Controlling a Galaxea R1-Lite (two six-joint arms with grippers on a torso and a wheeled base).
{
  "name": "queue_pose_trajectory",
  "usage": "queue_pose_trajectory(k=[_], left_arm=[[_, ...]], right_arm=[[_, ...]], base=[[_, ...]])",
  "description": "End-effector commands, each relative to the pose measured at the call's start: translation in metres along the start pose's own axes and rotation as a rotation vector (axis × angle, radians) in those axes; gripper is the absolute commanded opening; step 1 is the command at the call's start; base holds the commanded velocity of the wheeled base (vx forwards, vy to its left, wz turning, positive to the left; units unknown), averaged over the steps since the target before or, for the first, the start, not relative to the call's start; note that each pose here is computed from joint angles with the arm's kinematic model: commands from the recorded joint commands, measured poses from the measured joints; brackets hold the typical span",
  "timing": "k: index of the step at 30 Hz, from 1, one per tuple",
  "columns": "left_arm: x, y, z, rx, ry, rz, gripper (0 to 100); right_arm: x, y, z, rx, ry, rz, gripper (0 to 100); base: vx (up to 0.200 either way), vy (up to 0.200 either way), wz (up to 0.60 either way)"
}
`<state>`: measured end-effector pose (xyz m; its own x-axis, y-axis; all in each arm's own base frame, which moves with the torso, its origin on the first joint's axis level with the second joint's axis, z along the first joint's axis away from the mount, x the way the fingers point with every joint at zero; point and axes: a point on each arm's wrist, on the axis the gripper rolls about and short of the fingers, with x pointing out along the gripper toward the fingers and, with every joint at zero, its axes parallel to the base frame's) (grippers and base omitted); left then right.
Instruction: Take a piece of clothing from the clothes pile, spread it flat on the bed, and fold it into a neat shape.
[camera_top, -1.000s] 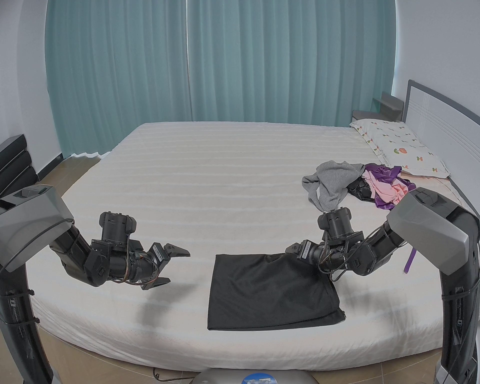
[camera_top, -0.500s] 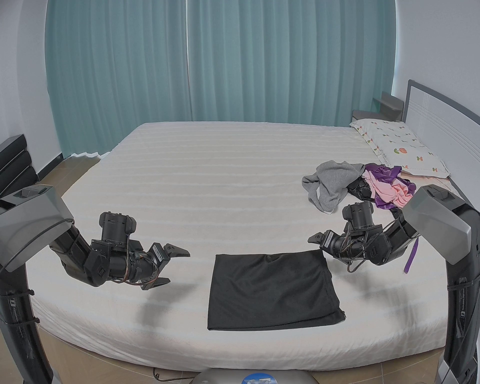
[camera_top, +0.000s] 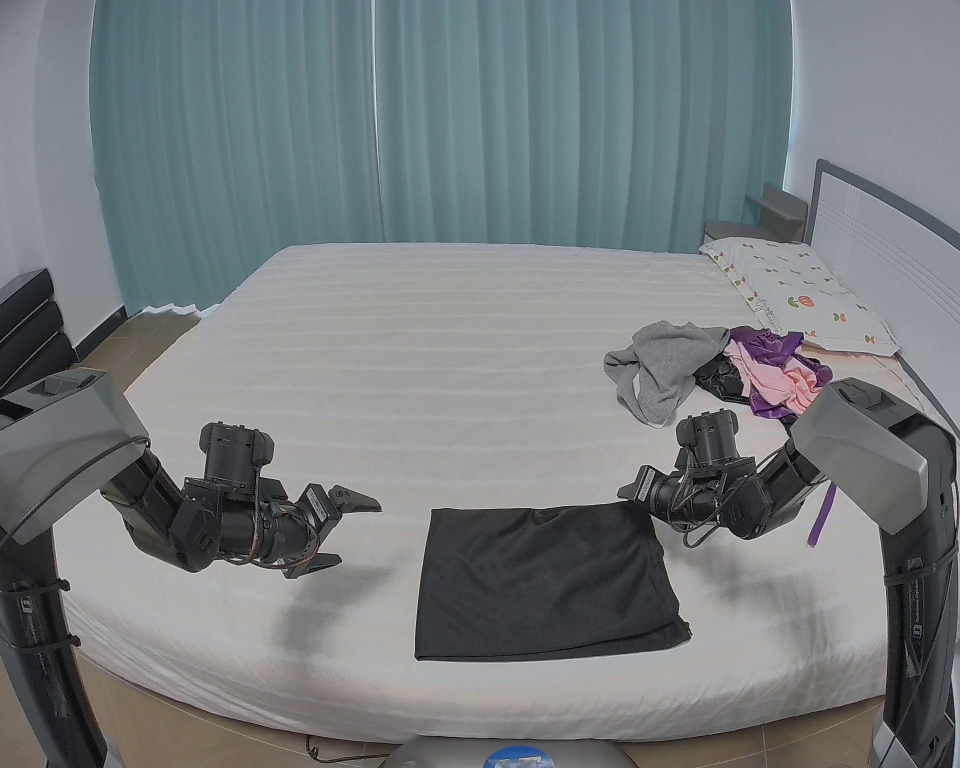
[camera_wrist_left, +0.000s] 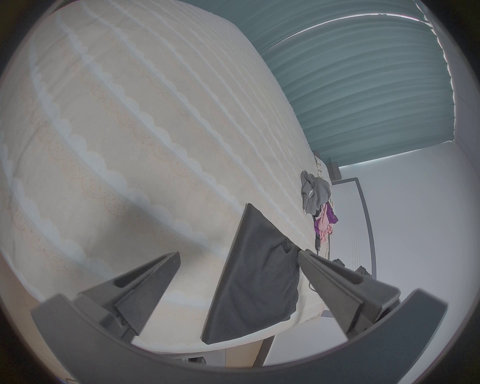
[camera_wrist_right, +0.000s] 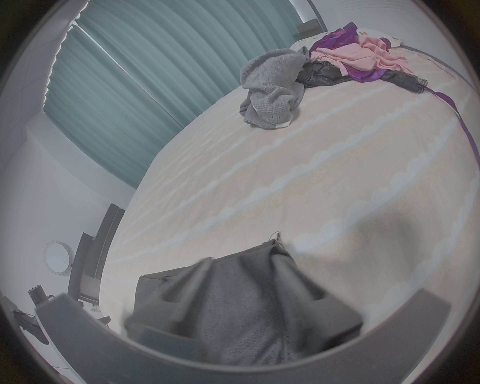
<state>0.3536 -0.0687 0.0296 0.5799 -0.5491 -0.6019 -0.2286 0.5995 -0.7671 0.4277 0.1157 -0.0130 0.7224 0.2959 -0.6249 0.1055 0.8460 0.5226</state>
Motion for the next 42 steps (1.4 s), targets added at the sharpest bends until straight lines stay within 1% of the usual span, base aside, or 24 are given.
queue_pose_trajectory(k=[1, 3, 6, 8, 11, 13, 14, 18, 21, 22, 24, 25, 29, 31, 35, 42], left_arm=[[0.001, 0.0, 0.0, 0.002, -0.001, 0.001, 100], [0.004, 0.0, 0.0, 0.005, -0.011, 0.009, 100], [0.015, -0.009, 0.001, 0.012, -0.043, 0.018, 100], [0.028, -0.017, -0.003, 0.011, -0.047, 0.017, 100], [0.049, -0.033, -0.008, 0.04, -0.077, 0.02, 100], [0.055, -0.037, -0.009, 0.049, -0.088, 0.019, 100], [0.065, -0.047, -0.006, 0.068, -0.115, 0.009, 100], [0.086, -0.065, -0.009, 0.097, -0.094, 0.012, 100], [0.098, -0.078, -0.011, 0.103, -0.08, 0.05, 100], [0.098, -0.078, -0.011, 0.103, -0.08, 0.05, 100], [0.115, -0.078, -0.013, 0.102, -0.064, 0.095, 100], [0.118, -0.077, -0.013, 0.102, -0.066, 0.101, 100], [0.133, -0.069, -0.012, 0.115, -0.1, 0.13, 100], [0.139, -0.065, -0.011, 0.138, -0.117, 0.149, 100], [0.145, -0.06, -0.013, 0.153, -0.115, 0.161, 100], [0.157, -0.06, -0.009, 0.159, -0.147, 0.163, 100]], right_arm=[[0.002, -0.005, -0.001, 0.002, 0.003, -0.014, 0], [0.001, -0.007, 0.0, 0.004, 0.001, -0.018, 0], [-0.001, -0.01, 0.005, 0.013, -0.013, -0.025, 0], [-0.004, -0.012, 0.009, 0.018, -0.023, -0.027, 0], [-0.005, -0.015, 0.013, 0.034, -0.032, -0.03, 0], [-0.006, -0.015, 0.014, 0.036, -0.034, -0.03, 0], [-0.006, -0.018, 0.014, 0.043, -0.033, -0.035, 0], [-0.008, -0.018, 0.018, 0.044, -0.045, -0.038, 0], [-0.011, -0.022, 0.022, 0.054, -0.056, -0.043, 0], [-0.011, -0.022, 0.022, 0.054, -0.056, -0.043, 0], [-0.01, -0.023, 0.019, 0.054, -0.046, -0.049, 0], [-0.009, -0.023, 0.019, 0.054, -0.045, -0.05, 0], [-0.008, -0.023, 0.016, 0.051, -0.038, -0.051, 0], [-0.007, -0.023, 0.015, 0.049, -0.035, -0.05, 0], [-0.006, -0.021, 0.012, 0.046, -0.026, -0.049, 0], [-0.005, -0.019, 0.011, 0.043, -0.025, -0.045, 0]], base=[[0.0, 0.0, 0.0], [0.0, 0.0, 0.0], [0.0, 0.0, 0.0], [0.0, 0.0, 0.0], [0.0, 0.0, 0.0], [0.0, 0.0, 0.0], [0.0, 0.0, 0.0], [0.0, 0.0, 0.0], [0.0, 0.0, 0.0], [0.0, 0.0, 0.0], [0.0, 0.0, 0.0], [0.0, 0.0, 0.0], [0.0, 0.0, 0.0], [0.0, 0.0, 0.0], [0.0, 0.0, 0.0], [0.0, 0.0, 0.0]])
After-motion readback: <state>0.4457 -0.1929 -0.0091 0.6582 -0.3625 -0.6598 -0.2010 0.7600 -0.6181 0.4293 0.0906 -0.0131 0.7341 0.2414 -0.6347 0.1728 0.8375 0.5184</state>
